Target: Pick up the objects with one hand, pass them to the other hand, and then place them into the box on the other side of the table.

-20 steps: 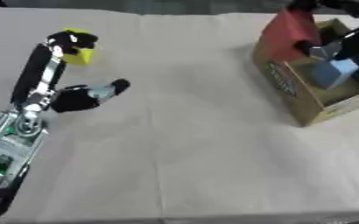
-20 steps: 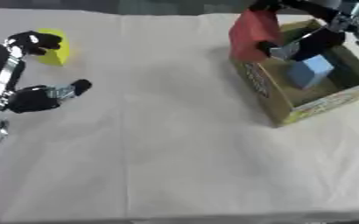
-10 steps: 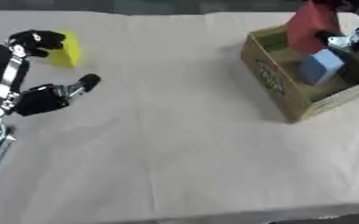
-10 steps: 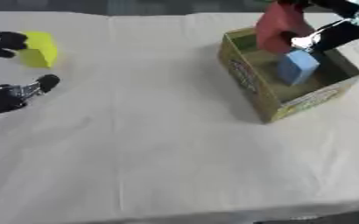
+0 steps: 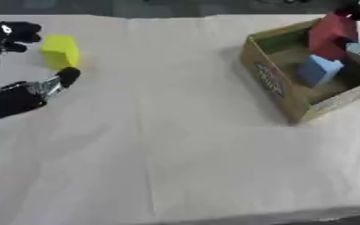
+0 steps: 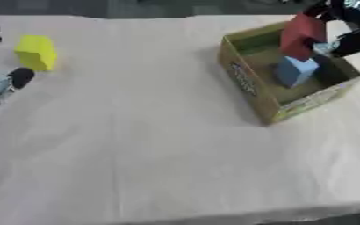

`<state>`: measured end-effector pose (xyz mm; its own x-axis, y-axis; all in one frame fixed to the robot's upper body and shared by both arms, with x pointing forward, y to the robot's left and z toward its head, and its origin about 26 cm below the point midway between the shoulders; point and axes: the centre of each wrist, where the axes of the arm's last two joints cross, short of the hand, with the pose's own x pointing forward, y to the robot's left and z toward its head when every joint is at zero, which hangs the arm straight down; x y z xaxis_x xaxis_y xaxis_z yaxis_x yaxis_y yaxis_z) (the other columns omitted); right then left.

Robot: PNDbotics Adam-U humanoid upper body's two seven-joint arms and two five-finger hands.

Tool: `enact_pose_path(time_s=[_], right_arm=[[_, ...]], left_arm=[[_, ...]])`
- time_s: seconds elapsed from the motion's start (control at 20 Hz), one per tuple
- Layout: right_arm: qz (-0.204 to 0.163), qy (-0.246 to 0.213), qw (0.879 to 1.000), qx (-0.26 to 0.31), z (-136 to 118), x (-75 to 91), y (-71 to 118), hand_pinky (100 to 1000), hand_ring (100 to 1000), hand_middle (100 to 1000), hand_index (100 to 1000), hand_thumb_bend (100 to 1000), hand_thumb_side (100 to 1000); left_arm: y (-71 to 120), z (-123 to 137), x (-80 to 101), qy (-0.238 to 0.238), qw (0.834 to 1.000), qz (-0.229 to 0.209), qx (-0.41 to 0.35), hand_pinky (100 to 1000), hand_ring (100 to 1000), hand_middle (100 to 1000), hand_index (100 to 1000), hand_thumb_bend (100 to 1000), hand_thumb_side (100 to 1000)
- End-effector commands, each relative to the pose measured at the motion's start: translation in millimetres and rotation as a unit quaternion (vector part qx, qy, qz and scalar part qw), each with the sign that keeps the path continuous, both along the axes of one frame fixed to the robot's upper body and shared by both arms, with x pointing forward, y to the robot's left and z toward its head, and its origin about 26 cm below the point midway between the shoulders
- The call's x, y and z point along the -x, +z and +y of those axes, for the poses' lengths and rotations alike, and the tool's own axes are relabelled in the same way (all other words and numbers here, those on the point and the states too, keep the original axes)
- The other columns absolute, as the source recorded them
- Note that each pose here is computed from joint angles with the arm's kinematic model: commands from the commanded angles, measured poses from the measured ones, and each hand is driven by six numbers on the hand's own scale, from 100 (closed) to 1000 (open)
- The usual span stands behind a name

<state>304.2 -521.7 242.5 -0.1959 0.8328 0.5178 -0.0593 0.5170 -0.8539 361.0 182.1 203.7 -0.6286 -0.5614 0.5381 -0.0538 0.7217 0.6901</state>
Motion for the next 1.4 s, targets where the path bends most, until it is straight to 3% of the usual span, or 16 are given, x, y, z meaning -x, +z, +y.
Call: enact_pose_path(time_s=[0.05, 0.4, 0.7, 0.95, 1.0, 1.15, 1.2, 1.4], right_arm=[[-0.005, -0.025, 1.0, 0.014, -17, 4.1, 12.1, 920, 694, 353, 505, 100, 100], [0.008, -0.052, 0.998, 0.037, -35, 5.4, -4.9, 909, 713, 379, 524, 100, 100], [0.012, -0.043, 0.998, 0.043, -40, 4.5, -9.8, 918, 766, 458, 613, 100, 100], [0.015, -0.041, 0.998, 0.054, -43, 4.9, -12.9, 933, 829, 625, 763, 100, 100], [0.015, -0.041, 0.998, 0.055, -43, 5.0, -13.6, 950, 871, 748, 835, 100, 100], [0.015, -0.037, 0.997, 0.06, -43, 5.3, -13.9, 992, 957, 971, 926, 100, 100], [0.015, -0.036, 0.997, 0.062, -44, 5.6, -13.9, 1000, 979, 1000, 950, 100, 100], [0.021, -0.031, 0.997, 0.068, -46, 7.2, -12.5, 1000, 1000, 1000, 1000, 153, 325]], left_arm=[[15.1, 7, 4.3, 0.003, 1.0, -0.021, 0.007, 753, 746, 635, 781, 654, 550], [21.4, 10, 9.1, 0.011, 0.999, -0.035, 0.033, 748, 740, 627, 774, 639, 545], [22.7, 8, 9.4, 0.014, 0.998, -0.039, 0.041, 746, 738, 625, 772, 634, 543], [23.3, 6, 9.6, 0.013, 0.998, -0.042, 0.046, 745, 737, 622, 771, 630, 539], [23.7, 6, 9.6, 0.014, 0.998, -0.043, 0.048, 745, 737, 622, 770, 631, 537], [24.6, 4, 10.0, 0.013, 0.998, -0.046, 0.05, 745, 737, 622, 771, 631, 534], [24.7, 4, 10.0, 0.013, 0.998, -0.046, 0.05, 745, 737, 622, 771, 628, 531], [24.3, 4, 9.6, 0.017, 0.997, -0.046, 0.052, 746, 738, 622, 772, 622, 531]])
